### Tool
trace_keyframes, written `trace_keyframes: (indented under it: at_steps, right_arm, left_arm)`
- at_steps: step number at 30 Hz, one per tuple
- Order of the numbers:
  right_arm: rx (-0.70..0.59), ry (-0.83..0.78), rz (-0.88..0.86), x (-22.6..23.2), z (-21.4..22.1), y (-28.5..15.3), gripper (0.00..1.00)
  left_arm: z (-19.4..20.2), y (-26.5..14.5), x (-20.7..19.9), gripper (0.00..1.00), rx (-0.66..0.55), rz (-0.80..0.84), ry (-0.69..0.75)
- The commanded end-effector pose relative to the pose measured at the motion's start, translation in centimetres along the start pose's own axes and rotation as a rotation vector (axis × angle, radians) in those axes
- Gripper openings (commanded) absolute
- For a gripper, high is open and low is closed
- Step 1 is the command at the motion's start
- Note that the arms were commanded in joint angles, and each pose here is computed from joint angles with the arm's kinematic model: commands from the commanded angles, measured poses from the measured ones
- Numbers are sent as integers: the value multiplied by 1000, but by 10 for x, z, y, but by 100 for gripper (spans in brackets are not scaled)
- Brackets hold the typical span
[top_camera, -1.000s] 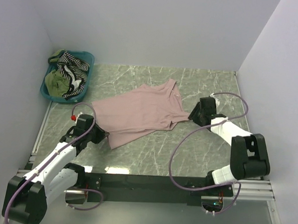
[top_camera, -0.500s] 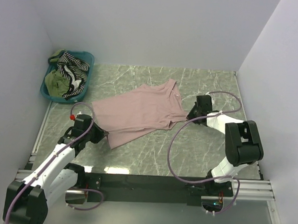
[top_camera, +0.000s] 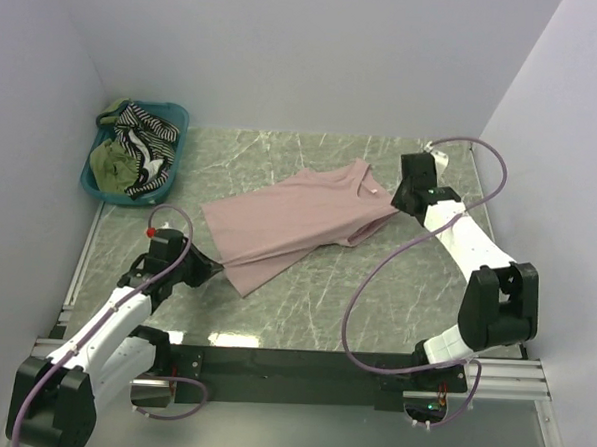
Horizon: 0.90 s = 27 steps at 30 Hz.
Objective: Fold and stack the tank tops
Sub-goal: Flatten the tank top out
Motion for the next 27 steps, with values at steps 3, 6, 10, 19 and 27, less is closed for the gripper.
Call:
trace_keyframes:
  at_steps: [3, 6, 10, 19, 27]
  right_arm:
    - [75, -172, 203, -17, 7, -1, 7]
    - [118, -185, 207, -15, 23, 14, 25]
    - [142, -179, 217, -15, 36, 26, 46]
    - [56, 28, -117, 14, 50, 1, 53]
    - [57, 55, -323, 57, 122, -55, 51]
  left_arm:
    - [11, 5, 11, 1, 53, 11, 32]
    - [20, 6, 16, 1, 83, 10, 42]
    - [39, 7, 14, 1, 153, 41, 84]
    - [80, 5, -2, 1, 296, 123, 194]
    - [154, 2, -32, 1, 455, 167, 391]
Point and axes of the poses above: each gripper's point midway between its finger pads, its own y axis out along the fingers, its own x axis along the line the jaws close on, z = x × y, the point moved 9 cm from there along -y, back along the fingers, and after that the axes turned 11 degrees about -y, right-handed, at the moved point
